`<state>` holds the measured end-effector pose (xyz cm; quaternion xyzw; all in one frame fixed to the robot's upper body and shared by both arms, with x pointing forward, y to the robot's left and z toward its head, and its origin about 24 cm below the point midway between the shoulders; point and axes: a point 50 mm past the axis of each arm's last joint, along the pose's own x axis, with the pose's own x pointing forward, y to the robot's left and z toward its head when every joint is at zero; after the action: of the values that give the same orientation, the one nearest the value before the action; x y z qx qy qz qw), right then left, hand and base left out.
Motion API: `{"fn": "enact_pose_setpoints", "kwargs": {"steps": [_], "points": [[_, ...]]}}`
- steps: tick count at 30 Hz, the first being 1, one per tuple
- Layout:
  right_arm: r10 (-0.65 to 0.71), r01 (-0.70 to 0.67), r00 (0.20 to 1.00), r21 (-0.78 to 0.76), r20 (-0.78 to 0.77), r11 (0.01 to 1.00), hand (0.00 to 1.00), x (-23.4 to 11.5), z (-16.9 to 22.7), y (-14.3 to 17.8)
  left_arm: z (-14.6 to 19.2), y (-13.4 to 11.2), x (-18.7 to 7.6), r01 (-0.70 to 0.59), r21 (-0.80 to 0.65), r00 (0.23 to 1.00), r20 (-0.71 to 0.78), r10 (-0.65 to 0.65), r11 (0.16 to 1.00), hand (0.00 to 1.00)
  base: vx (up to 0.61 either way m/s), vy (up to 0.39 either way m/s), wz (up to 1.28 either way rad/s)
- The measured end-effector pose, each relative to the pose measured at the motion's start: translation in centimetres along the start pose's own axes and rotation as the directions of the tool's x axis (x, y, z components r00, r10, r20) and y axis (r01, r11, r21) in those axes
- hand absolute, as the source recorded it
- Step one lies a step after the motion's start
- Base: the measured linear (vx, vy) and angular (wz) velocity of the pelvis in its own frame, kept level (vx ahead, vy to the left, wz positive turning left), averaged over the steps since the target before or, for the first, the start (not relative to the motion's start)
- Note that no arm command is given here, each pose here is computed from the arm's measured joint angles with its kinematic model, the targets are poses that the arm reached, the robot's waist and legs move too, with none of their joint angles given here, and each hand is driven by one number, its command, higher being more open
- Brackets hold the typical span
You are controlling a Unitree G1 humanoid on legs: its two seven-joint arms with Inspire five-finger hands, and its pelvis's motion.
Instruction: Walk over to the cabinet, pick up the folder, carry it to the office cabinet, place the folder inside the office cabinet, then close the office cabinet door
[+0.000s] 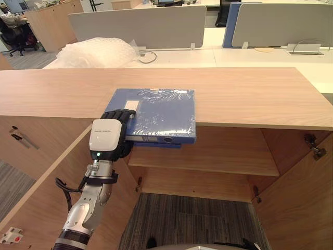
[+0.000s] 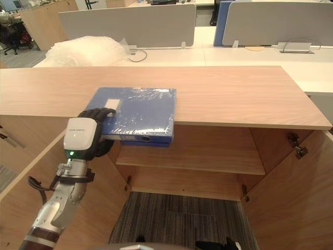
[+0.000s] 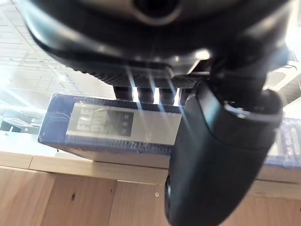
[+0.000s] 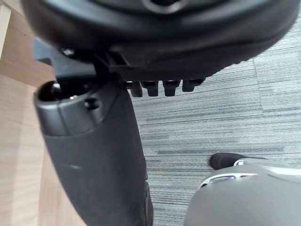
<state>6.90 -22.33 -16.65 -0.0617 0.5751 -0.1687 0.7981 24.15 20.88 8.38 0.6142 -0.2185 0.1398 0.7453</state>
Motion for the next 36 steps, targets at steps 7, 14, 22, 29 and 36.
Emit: {"fn": "enact_pose_setpoints", "kwargs": {"steps": [7,14,22,29,36], "points": [[-0.003,0.003,1.000,0.020,-0.006,1.000,1.00,0.0,-0.1,0.0,1.4,1.6,1.0,-0.125,-0.078,0.992,-0.008,0.125,0.989,0.00,0.00,0.000,0.00],[-0.004,0.004,1.000,0.024,-0.011,1.000,1.00,0.0,-0.1,0.1,2.2,2.0,0.7,-0.164,-0.152,0.986,-0.046,0.159,0.975,0.00,0.00,0.000,0.00],[-0.029,0.032,0.998,0.058,-0.053,0.998,1.00,-0.2,-1.2,0.0,3.8,4.1,-0.3,-0.373,-0.505,0.919,-0.317,0.235,0.778,0.00,-0.02,0.008,-0.19],[-0.120,0.123,0.992,0.213,-0.024,0.969,1.00,-0.9,-2.0,-0.6,2.8,4.8,-1.8,-0.617,-0.734,0.781,-0.617,0.101,0.285,0.00,-0.05,-0.004,-0.20],[-0.202,0.076,0.935,0.393,0.291,0.916,1.00,-4.6,2.8,0.8,2.9,7.7,-2.9,-0.679,-0.732,0.720,-0.678,0.146,-0.056,0.00,-0.04,-0.013,-0.22]]}}
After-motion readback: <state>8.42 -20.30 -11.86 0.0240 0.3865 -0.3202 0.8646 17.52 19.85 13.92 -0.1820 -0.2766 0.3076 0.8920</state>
